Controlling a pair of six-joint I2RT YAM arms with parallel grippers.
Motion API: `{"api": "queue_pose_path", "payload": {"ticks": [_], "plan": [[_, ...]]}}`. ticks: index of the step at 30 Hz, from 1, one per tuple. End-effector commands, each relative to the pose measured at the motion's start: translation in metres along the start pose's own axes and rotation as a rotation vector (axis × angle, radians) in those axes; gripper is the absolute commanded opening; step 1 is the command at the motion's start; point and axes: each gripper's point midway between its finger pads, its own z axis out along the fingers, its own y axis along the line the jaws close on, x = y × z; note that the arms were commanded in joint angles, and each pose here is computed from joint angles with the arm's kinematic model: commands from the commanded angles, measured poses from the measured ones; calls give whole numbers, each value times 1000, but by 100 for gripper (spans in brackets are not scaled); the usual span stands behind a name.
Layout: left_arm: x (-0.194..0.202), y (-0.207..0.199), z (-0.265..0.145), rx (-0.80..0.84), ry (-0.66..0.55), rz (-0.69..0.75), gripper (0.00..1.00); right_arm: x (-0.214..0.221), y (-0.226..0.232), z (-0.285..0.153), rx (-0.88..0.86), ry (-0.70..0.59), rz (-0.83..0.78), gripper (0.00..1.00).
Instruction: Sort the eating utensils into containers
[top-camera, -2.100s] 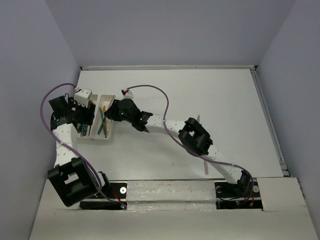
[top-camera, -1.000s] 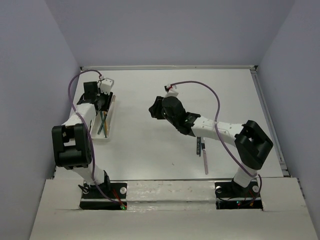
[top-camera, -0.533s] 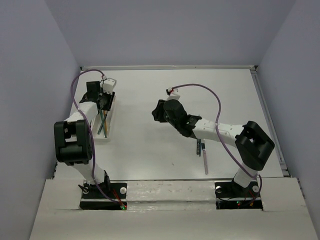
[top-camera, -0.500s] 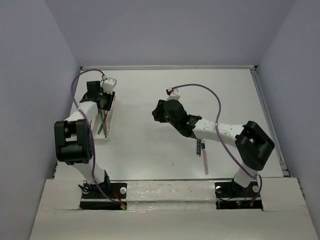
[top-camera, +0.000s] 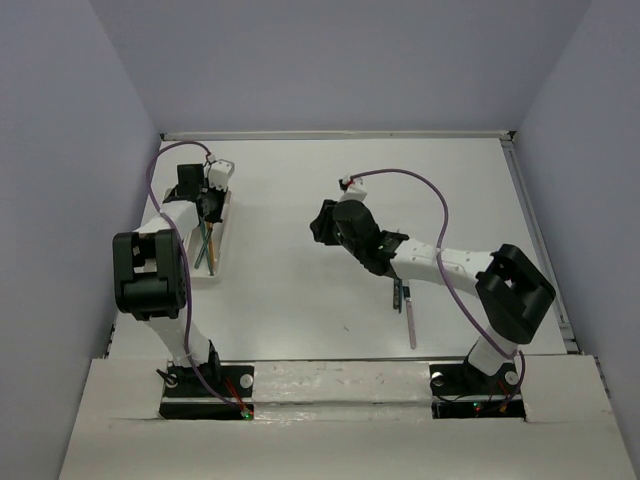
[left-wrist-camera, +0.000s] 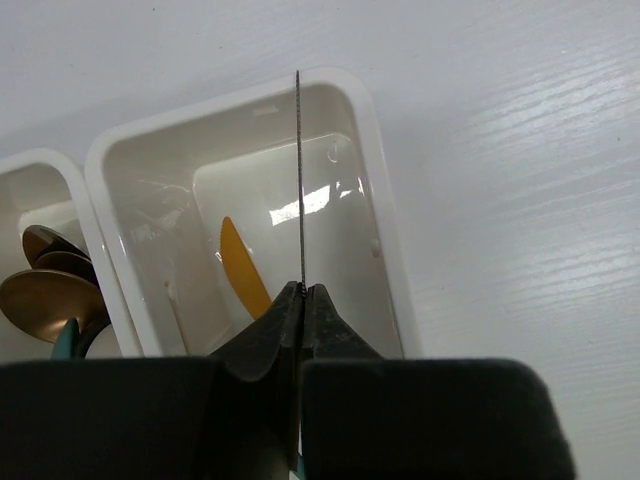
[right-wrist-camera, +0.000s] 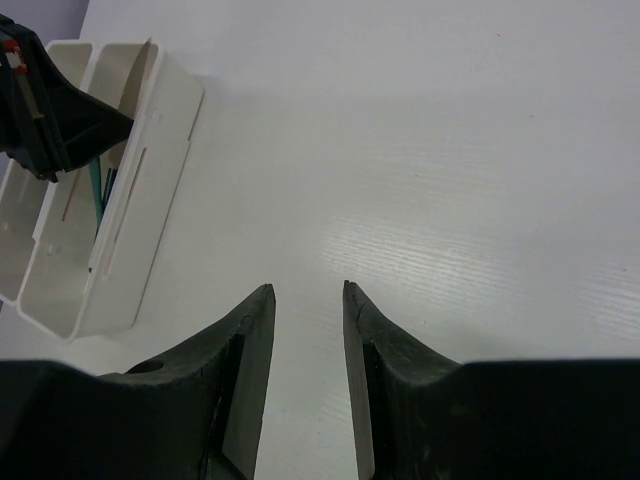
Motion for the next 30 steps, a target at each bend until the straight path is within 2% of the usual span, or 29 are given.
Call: {"api": "queue_pose_path", "payload": {"ticks": [1,12,26,27,30], "plan": [[-23,2,-12,-8,-58,-11,2,-25,1,-8,-3,-79,12,39],[-13,-5,-24,4,-28,-35,0,-29,-9,-13,20,-96,10,39],[8,-7,-17,2,30,-39,0,-24,-15,-14,27,-75,-1,40],[9,-7,-16,3,33,-40,3,-24,-16,-14,29,-73,-2,40],[8,-7,-15,3,33,-43,21,-26,-21,-15,40,-72,-1,40]]}}
